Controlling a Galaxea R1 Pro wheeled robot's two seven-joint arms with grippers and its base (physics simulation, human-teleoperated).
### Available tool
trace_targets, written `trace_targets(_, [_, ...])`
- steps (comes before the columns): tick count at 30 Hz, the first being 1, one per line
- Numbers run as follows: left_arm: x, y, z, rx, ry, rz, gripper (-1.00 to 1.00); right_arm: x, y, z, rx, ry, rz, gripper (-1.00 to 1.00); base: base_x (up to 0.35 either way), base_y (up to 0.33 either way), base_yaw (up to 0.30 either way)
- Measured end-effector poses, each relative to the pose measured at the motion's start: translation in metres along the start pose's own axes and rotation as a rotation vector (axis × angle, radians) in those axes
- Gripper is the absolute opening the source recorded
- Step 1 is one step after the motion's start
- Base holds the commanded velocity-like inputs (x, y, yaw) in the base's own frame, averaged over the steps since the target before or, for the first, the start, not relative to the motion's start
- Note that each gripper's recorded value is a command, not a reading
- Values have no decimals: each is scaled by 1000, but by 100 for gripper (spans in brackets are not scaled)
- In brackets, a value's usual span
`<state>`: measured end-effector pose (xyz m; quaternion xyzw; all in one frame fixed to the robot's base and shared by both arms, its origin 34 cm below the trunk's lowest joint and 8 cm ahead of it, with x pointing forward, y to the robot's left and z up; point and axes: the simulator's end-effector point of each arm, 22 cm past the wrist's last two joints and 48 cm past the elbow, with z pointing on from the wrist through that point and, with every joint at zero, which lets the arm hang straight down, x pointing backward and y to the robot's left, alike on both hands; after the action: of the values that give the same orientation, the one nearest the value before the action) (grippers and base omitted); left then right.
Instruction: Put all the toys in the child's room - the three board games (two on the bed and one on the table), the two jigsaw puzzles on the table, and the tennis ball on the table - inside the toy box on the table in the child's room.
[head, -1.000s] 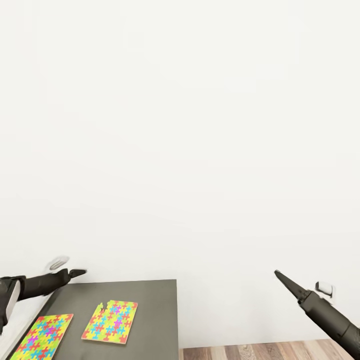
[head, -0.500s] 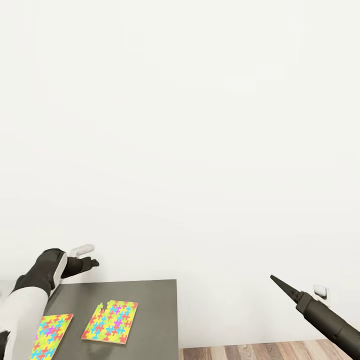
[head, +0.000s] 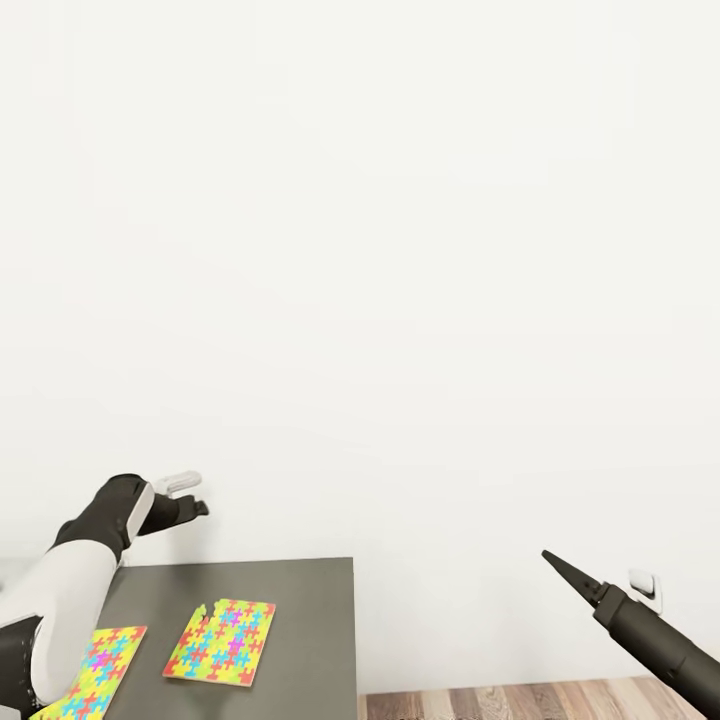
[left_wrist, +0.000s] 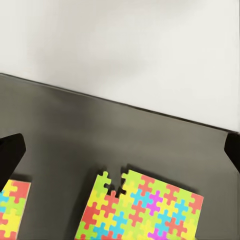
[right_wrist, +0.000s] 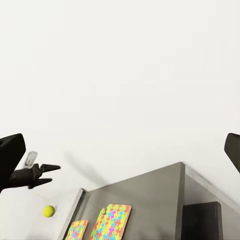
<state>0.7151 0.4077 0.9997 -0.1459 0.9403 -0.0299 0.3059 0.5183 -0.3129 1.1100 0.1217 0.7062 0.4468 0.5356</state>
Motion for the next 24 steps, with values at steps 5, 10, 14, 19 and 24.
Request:
trace_targets(5, [4,-8,5,-4,11,35,100,2,-3,1,4,4,6,100,0,0,0])
trace_targets(10, [7,-14,9,-6,22,65,100,3,-6,1,9,7,12,100,0,0,0])
trace_targets(14, [11,-16,13,-6,31,79,100,5,-8,2,13,10,15,100,0,0,0])
trace_targets(19, [13,-17,17,-6,37,91,100,6,-10,3,17,15,19,100,0,0,0])
trace_targets(24, [15,-18,21,-6,39,96,100,8,-13,4,22,20,23,100,0,0,0])
